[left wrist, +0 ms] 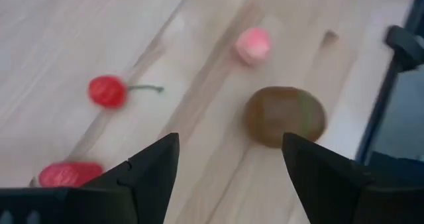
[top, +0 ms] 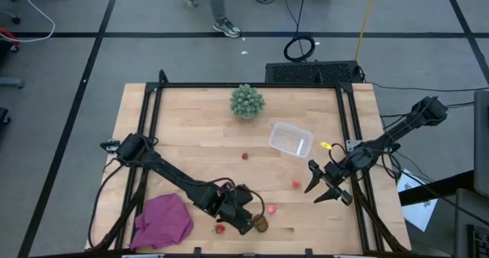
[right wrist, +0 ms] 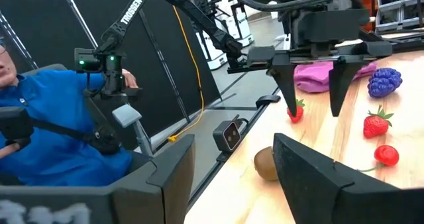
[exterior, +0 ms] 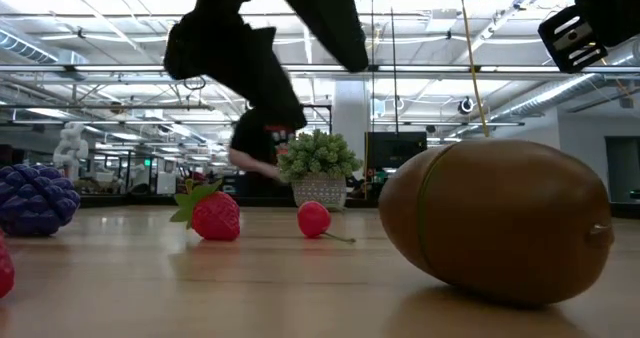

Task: Pick and placing Produce into tupperware
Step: Put the red strawberry into the transparent bin

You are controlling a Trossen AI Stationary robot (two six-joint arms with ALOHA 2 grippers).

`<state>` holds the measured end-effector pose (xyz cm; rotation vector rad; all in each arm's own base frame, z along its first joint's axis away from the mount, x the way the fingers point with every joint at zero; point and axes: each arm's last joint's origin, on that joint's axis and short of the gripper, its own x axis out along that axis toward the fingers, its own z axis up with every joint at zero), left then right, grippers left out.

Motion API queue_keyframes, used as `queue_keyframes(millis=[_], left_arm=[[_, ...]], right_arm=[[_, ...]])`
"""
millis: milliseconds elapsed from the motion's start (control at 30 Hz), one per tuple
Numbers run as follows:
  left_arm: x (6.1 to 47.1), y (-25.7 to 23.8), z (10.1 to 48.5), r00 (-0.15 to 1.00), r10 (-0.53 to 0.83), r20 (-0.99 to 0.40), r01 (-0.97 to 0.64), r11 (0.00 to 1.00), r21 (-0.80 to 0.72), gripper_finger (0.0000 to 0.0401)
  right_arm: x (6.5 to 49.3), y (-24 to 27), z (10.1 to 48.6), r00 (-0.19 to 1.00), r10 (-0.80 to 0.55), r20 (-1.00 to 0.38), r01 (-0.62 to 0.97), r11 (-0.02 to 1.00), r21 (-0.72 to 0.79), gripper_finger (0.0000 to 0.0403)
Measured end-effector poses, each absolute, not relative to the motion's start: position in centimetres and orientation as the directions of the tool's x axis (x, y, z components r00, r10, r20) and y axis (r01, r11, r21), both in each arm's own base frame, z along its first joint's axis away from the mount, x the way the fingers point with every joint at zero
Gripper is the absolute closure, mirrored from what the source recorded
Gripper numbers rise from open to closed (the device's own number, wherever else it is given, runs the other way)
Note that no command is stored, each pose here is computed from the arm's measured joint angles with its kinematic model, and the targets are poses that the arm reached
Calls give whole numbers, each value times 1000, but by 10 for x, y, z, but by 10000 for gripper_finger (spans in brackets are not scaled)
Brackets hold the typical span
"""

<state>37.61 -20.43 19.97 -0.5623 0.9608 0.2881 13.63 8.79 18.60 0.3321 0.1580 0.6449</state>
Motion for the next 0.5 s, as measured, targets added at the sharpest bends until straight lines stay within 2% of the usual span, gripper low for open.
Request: queue_keyframes(millis=[200,400,500], left_arm=[[376,-204,189,515,2,-857,-503,810,-301,130],[369,-196,183,414,57,-908,-578,788,-214,130],[370,-195,184,426,61,-903,-567,795,-214,130]], right_arm=[[136,88,186,789,612,-45,-561,749,352,211],[136,88,184,788,612,-65,-552,750,364,211],[136,88,183,788,612,-68,-550,749,370,211]])
